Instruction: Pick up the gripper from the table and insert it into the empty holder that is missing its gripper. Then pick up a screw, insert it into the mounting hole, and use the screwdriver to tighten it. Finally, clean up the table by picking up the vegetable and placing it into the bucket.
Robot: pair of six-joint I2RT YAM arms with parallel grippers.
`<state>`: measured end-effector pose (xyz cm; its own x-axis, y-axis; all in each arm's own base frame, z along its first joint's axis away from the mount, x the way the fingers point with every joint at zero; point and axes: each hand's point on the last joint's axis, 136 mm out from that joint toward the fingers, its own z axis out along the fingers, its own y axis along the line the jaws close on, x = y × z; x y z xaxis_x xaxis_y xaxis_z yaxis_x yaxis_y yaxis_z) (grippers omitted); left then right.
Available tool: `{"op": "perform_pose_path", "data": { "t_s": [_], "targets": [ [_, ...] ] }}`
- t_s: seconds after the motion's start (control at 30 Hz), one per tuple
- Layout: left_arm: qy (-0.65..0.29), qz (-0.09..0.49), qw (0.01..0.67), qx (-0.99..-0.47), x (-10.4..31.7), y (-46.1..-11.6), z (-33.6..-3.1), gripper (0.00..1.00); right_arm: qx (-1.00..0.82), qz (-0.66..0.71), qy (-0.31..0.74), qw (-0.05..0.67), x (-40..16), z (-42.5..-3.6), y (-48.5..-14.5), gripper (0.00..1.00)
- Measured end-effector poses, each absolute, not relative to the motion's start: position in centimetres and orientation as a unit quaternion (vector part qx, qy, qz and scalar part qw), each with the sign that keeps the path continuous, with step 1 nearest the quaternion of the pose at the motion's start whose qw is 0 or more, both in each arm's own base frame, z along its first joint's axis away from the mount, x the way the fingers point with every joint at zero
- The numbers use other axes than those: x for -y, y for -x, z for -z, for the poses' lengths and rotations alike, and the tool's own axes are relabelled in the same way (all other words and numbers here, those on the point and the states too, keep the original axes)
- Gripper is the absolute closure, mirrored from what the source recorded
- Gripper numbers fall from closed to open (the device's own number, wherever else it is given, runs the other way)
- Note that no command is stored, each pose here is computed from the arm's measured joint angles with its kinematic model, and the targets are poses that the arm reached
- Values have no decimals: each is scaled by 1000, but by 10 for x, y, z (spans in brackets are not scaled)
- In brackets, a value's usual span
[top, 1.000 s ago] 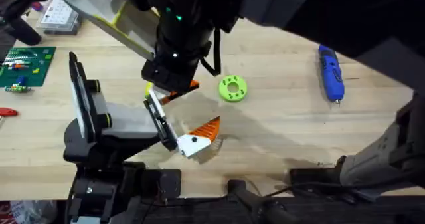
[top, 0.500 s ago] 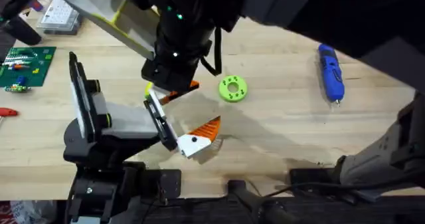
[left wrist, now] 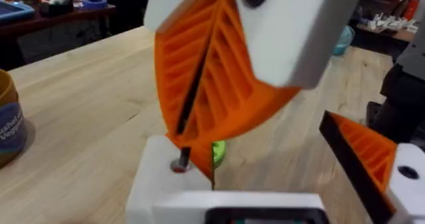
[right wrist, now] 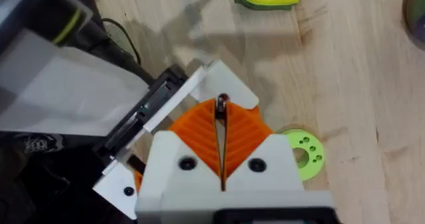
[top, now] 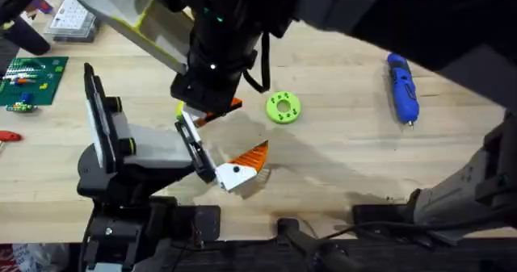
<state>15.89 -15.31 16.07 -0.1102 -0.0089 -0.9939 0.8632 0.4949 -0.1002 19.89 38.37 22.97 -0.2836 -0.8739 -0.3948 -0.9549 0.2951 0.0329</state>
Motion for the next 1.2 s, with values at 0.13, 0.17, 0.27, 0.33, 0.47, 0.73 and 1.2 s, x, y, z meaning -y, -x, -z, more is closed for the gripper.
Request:
{"op": "perform_pose_path", "data": {
  "t_s": [0.13,0.17,0.27,0.33,0.47,0.73,1.2],
  "targets": [
    [-332,377,578,-643,153,-159,-161,15,-789,-136,579,151,-384,-230,-198,991],
    [-332,377,578,-643,153,-159,-161,14,-789,-136,579,151,-384,-230,-198,991],
    [-332,377,578,-643,153,-159,-161,15,-789,-137,579,151,-384,-230,-197,991],
    [-332,377,578,-643,153,-159,-161,13,-790,-135,579,151,-384,-230,-198,991],
    [-332,377,578,-643,153,-159,-161,13,-790,-129,579,154,-383,-229,-200,991],
    [-332,377,578,-643,153,-159,-161,15,-789,-124,581,157,-382,-229,-202,991],
    [-332,377,578,-643,153,-159,-161,15,-790,-123,581,154,-381,-229,-201,991]
  ]
}}
